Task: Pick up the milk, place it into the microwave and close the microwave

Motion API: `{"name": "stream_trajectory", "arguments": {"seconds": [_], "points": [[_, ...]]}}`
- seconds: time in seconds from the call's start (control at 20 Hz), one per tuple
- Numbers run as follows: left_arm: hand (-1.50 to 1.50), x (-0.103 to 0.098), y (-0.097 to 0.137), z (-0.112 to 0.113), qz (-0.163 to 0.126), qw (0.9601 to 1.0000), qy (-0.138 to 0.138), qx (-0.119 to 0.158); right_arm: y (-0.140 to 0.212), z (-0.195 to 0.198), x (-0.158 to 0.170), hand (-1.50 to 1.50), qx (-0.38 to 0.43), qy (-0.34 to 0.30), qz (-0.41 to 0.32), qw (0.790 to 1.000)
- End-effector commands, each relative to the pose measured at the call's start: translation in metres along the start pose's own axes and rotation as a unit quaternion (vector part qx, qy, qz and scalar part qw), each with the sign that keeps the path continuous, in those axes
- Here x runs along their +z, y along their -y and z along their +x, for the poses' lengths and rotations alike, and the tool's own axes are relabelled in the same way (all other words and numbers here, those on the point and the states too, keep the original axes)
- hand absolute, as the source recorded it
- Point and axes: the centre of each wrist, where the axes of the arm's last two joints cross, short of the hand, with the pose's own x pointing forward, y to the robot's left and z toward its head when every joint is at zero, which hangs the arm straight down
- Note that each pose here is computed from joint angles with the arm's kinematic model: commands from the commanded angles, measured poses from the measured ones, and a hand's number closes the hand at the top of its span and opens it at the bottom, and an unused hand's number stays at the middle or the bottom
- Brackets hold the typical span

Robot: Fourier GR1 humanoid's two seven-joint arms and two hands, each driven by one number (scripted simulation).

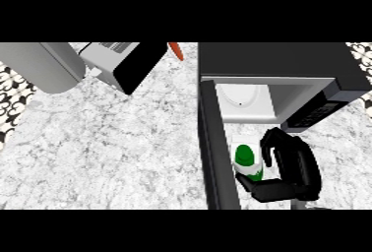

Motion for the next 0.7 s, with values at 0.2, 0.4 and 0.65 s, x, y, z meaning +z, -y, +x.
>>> {"name": "stream_trajectory", "arguments": {"seconds": [0.2, 0.4, 0.65], "points": [[-1.50, -0.005, -0.015, -0.003, 0.005, 0.9999, -0.004, -0.010, 0.006, -0.022, -0.052, 1.50, 0.091, -0.014, -0.071, 0.993], [-1.50, -0.013, -0.010, 0.002, -0.003, 1.0000, -0.004, -0.001, -0.022, -0.055, -0.066, 1.50, 0.104, -0.038, -0.076, 0.991], [-1.50, 0.001, -0.032, -0.007, -0.007, 0.9999, -0.012, -0.007, 0.036, -0.070, -0.080, 1.50, 0.083, -0.044, -0.102, 0.990]]}}
